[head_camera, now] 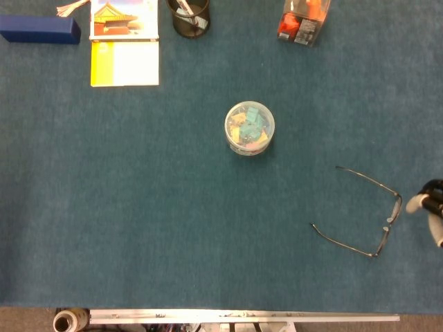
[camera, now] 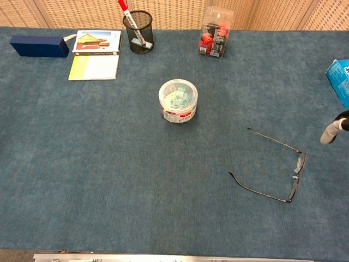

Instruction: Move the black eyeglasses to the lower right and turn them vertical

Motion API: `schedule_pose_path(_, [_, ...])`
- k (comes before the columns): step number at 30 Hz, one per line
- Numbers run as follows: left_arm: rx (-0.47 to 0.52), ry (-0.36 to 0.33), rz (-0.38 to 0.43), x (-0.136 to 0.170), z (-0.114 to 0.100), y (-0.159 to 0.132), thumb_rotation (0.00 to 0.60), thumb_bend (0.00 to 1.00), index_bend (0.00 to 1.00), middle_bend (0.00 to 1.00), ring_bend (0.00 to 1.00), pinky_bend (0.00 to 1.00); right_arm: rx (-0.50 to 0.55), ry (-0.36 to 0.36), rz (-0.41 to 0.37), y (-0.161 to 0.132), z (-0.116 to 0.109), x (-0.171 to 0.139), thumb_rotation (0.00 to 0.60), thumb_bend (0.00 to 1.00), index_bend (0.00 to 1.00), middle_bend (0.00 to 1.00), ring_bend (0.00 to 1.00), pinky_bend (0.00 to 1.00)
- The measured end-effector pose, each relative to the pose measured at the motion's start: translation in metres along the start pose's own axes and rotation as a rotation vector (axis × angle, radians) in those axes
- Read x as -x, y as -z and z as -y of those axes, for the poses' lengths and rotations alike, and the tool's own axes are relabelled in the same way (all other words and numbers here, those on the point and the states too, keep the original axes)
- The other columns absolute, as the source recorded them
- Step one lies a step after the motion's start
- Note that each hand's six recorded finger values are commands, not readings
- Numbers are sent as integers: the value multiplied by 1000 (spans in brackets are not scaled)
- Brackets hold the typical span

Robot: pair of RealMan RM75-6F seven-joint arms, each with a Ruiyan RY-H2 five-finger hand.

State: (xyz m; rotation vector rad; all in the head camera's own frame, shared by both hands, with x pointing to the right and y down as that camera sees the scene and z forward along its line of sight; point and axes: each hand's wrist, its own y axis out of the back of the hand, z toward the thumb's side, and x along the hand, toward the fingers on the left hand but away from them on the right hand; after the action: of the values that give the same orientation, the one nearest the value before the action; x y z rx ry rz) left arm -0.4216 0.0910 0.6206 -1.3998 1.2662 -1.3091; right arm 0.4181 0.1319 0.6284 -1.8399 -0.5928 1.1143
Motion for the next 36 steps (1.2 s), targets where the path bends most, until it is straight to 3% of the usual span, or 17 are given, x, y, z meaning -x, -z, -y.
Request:
schedule_pose_path(9, [0, -9, -12, 3, -3, 4, 600, 377, 475, 537, 395, 534, -18, -129, -47, -11, 9, -4, 600, 843, 548, 574, 406, 460])
schedule_pose_path(19, [-4, -6, -11, 2, -2, 3, 600, 377, 475, 537, 395, 534, -97, -297, -52, -12, 25, -12, 600, 968, 597, 584, 430, 492])
schedule_pose_path(28, [-2, -9, -15, 2, -3, 4, 600, 377, 475, 537, 395, 534, -202, -469, -3, -6, 41, -16, 600, 1000, 590, 495, 374, 473])
schedule_pose_path(36, [-2, -9, -15, 2, -3, 4, 600, 377, 475, 537, 395, 534, -245, -551, 33, -1, 52, -15, 600, 1000, 479, 415, 289, 368])
